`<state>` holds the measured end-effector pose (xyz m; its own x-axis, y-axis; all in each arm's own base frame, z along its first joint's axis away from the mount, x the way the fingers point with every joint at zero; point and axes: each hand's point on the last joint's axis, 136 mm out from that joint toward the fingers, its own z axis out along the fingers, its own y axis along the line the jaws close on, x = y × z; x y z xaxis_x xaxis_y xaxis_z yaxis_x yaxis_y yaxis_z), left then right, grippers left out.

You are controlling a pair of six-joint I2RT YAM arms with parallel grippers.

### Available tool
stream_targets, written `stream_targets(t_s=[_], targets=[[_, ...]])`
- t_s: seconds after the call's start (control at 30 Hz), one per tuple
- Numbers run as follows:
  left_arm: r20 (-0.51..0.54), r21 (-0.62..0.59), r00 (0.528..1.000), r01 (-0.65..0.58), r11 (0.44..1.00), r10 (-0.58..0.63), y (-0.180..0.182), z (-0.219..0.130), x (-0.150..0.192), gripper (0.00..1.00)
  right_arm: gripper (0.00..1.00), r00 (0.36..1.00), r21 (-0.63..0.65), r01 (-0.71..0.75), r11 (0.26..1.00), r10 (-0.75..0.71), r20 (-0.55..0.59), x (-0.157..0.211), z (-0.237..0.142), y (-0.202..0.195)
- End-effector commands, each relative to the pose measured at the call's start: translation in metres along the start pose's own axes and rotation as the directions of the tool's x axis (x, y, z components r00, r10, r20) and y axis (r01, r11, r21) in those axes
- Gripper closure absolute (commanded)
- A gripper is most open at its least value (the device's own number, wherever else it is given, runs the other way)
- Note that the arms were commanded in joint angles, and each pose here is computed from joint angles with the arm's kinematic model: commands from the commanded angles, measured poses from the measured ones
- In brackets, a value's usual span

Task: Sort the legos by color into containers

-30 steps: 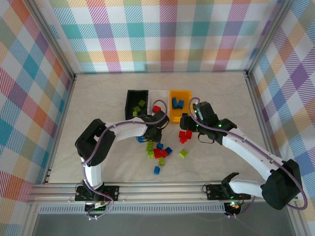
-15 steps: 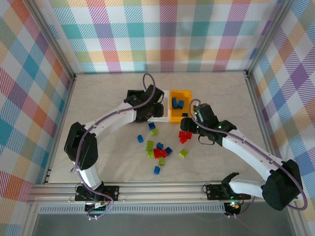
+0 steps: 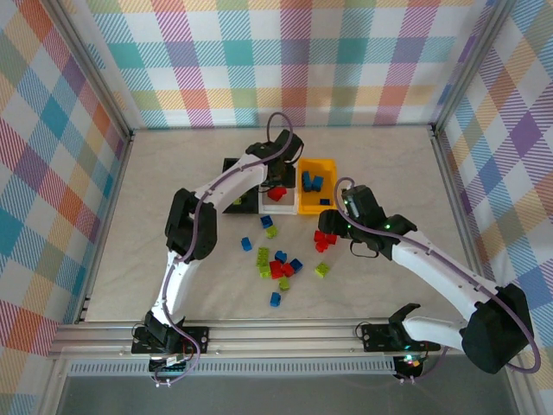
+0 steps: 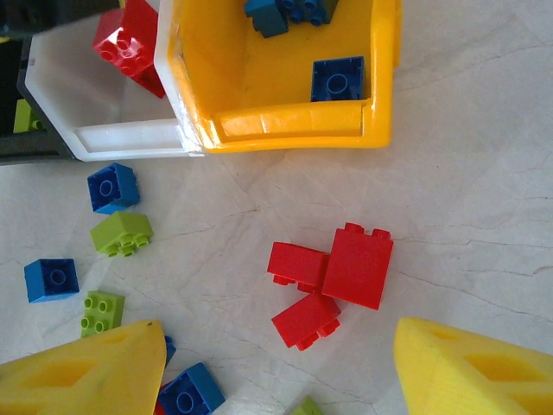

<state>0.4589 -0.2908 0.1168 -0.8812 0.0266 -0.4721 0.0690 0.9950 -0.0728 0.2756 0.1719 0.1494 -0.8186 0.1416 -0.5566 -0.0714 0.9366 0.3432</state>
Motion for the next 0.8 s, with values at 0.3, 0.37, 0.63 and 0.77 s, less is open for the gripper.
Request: stream_targets(t_s=[0.3,0.37,0.63,0.77], targets=[[0.065,0.144,0.996,0.05,0.988,-0.06,0.023,-0.097,0.053,0.19,0.3,0.994,0.045,-0.014,0.999,0.018,-0.104,0.022,0.021,-0.011],[0.067,0.152,0.995,0.066,0.986,-0.077,0.038,-0.108,0.077,0.15,0.31,0.99,0.052,-0.009,0.999,0.016,-0.139,0.028,0.03,-0.012],[0.056,0.197,0.983,0.161,0.967,-0.175,0.081,-0.129,0.152,0.0,0.31,0.968,0.15,-0.022,0.988,0.058,-0.243,0.061,0.066,-0.024],[0.06,0.206,0.976,0.192,0.96,-0.208,0.091,-0.128,0.167,0.0,0.31,0.966,0.181,-0.032,0.983,0.077,-0.245,0.07,0.081,-0.021]])
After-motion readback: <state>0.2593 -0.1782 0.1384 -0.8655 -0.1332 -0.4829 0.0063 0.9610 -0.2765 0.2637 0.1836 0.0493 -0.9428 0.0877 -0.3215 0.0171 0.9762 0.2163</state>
